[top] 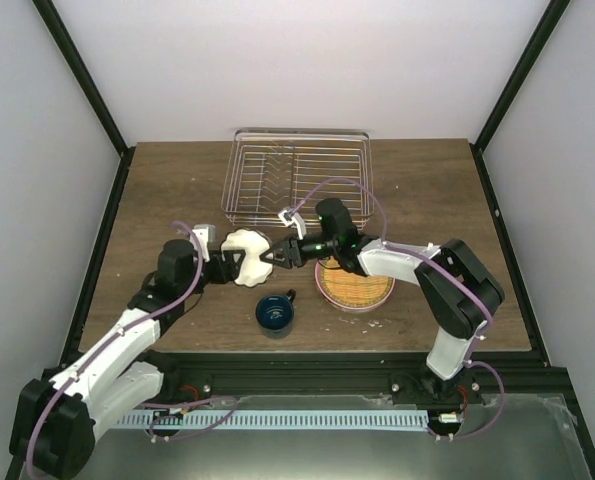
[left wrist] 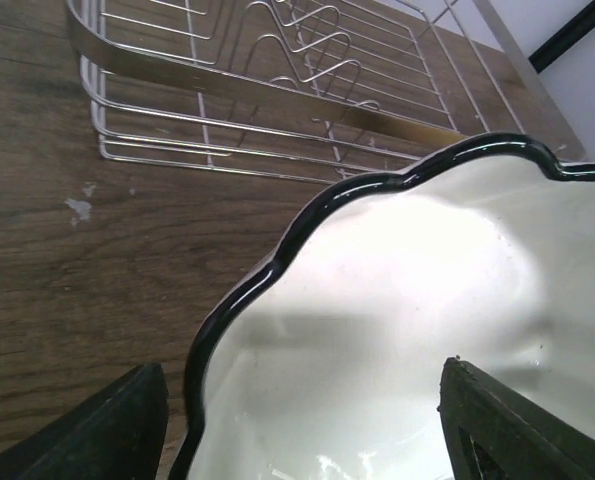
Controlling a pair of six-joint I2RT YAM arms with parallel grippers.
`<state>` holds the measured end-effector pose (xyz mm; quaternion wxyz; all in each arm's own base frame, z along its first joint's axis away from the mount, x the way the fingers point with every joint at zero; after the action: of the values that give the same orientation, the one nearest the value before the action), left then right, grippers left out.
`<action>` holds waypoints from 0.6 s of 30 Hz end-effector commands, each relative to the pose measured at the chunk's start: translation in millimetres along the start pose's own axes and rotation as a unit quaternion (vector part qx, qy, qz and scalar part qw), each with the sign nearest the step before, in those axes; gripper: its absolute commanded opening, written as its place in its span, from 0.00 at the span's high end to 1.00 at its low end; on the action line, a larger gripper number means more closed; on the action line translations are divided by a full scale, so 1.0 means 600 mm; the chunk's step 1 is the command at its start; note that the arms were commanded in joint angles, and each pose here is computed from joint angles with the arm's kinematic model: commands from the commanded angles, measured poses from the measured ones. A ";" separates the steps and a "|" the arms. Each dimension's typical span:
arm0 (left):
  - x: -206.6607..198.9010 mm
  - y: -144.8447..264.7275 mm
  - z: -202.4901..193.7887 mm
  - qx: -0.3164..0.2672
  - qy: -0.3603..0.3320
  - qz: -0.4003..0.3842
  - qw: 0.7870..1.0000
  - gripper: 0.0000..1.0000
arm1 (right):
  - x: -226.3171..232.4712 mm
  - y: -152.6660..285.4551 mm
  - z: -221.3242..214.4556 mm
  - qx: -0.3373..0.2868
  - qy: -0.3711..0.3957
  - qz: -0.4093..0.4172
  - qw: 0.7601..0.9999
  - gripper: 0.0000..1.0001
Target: Load the mixed dishes into the dish rack
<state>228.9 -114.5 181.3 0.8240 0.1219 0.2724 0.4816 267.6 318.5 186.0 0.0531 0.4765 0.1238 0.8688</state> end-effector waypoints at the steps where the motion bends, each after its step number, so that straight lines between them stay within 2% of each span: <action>1: 0.007 0.018 0.011 0.001 -0.022 0.043 0.999 0.23 | 0.046 0.004 0.048 -0.036 0.073 0.012 0.997 0.71; 5: 0.021 0.040 0.013 0.013 -0.036 0.100 0.994 0.23 | 0.039 0.004 0.055 -0.029 0.077 -0.024 0.996 0.71; 11: 0.027 0.074 0.039 -0.009 -0.016 0.154 0.988 0.23 | 0.049 0.013 0.081 -0.037 0.107 -0.082 0.990 0.71; 15: 0.029 0.086 0.050 -0.013 -0.004 0.174 0.985 0.23 | 0.076 0.032 0.113 -0.063 0.145 -0.124 0.980 0.73; 18: 0.034 0.089 0.049 -0.002 -0.005 0.194 0.981 0.24 | 0.091 0.058 0.143 -0.109 0.172 -0.192 0.960 0.76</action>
<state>217.3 -76.2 220.0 0.7437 0.1566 0.2350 0.6059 297.7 317.7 207.3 0.1766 0.3955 0.1817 0.8828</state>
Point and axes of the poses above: each gripper's point midway between its finger pads, its own y axis back along the fingers, its own x axis along the line the jaws close on, z = x × y, the point moved 7 cm from there along y, back along the fingers, and after that the axes turned 11 degrees about -y, right-handed, at the moved point
